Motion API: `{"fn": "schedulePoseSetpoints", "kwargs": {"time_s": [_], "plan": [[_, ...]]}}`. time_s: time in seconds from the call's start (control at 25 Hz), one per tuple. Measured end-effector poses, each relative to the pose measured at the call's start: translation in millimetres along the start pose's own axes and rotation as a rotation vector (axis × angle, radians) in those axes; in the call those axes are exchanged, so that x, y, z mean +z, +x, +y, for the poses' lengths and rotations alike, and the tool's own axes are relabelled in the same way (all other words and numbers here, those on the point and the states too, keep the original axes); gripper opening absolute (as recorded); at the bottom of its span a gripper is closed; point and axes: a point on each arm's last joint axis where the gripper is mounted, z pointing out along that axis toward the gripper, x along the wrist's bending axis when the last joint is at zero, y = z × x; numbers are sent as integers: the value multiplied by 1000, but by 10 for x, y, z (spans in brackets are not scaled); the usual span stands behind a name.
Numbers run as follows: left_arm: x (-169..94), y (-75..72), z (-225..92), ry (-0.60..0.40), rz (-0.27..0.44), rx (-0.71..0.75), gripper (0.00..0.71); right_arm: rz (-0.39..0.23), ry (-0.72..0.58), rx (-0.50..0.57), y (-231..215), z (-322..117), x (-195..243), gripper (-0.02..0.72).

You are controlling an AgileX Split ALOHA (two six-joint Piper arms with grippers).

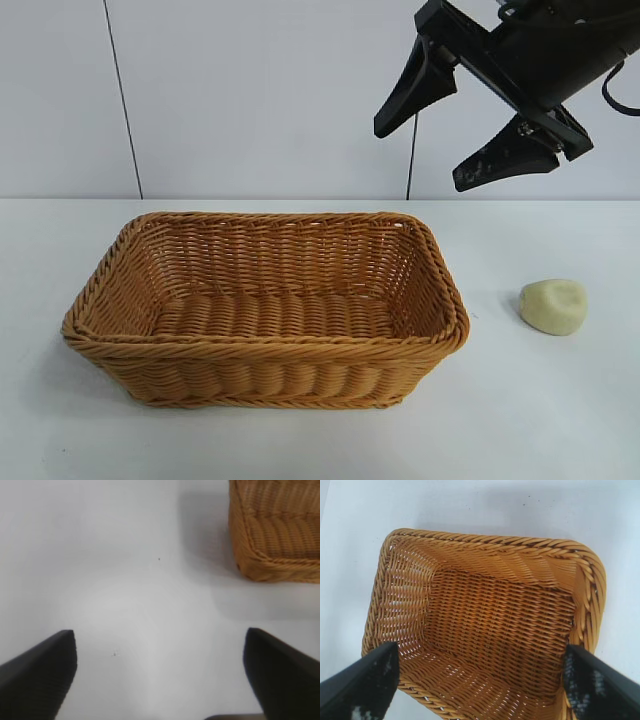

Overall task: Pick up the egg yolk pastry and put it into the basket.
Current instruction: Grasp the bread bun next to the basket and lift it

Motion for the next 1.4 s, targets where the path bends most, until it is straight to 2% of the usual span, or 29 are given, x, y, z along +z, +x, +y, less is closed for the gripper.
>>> {"fn": "schedulePoseSetpoints", "kwargs": {"time_s": [0.12,0.28,0.4,0.44,0.52,0.8,1.16,1.4], "plan": [[-1,0,-1,-1,-1,0,695,-78,-5,17,-162,59,-77,611],[-1,-1,-1,-1,-2,-1,695,-263,7,31,-468,101,-205,611],[-1,-2,-1,-1,-2,-1,695,-369,15,52,-640,103,-281,611],[-1,-4,-1,-1,-4,-2,695,-388,17,56,-674,102,-297,611],[-1,-4,-1,-1,-4,-2,695,-407,20,53,-700,101,-309,611],[-1,-4,-1,-1,-4,-2,695,-414,34,63,-765,101,-202,611],[-1,-4,0,-2,-4,-1,695,-447,92,95,-1157,42,428,611],[-1,-4,0,-2,-4,-1,695,-467,141,154,-1380,-82,774,611]]}}
